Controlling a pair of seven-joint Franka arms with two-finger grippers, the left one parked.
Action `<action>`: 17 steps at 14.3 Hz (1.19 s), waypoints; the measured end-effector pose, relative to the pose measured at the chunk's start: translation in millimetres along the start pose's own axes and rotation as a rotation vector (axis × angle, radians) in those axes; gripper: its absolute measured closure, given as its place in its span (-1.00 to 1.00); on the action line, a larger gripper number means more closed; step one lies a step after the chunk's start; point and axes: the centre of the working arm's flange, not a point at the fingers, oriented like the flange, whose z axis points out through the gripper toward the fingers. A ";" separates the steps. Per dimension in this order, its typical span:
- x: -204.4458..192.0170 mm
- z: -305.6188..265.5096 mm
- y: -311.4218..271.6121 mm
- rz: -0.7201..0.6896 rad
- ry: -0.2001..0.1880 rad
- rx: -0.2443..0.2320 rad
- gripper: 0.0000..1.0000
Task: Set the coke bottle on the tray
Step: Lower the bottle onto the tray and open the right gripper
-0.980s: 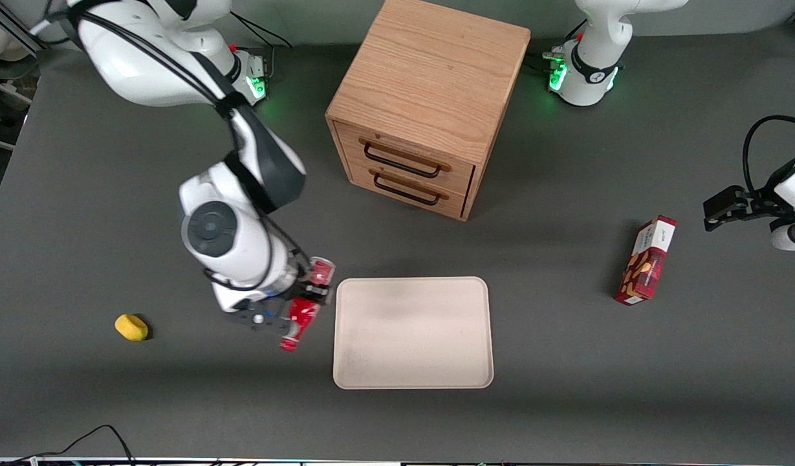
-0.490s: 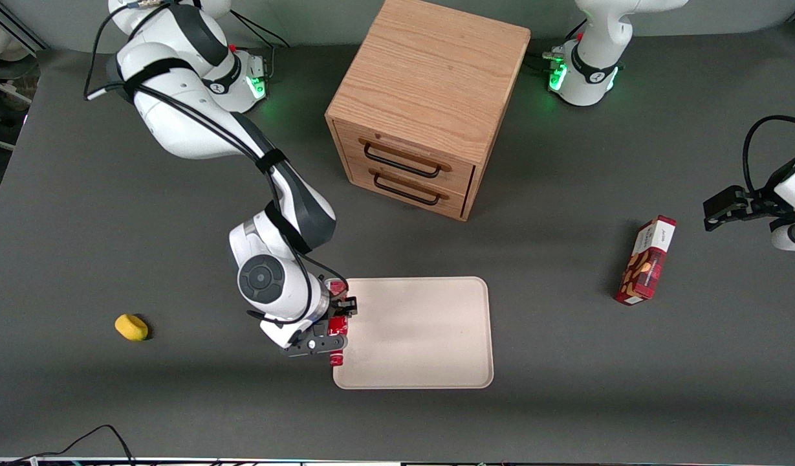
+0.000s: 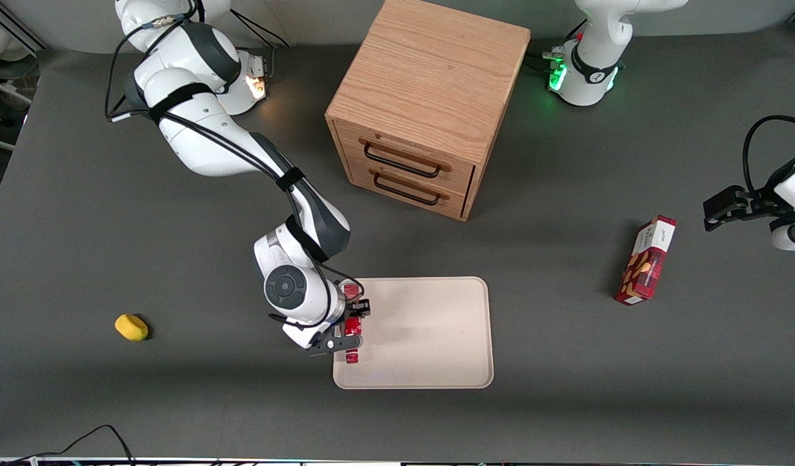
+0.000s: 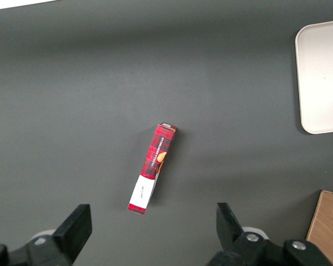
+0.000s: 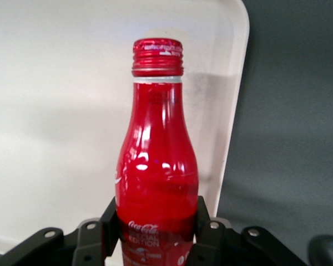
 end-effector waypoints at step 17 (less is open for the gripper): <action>8.7 -4.2 2.0 0.045 0.049 0.020 -1.00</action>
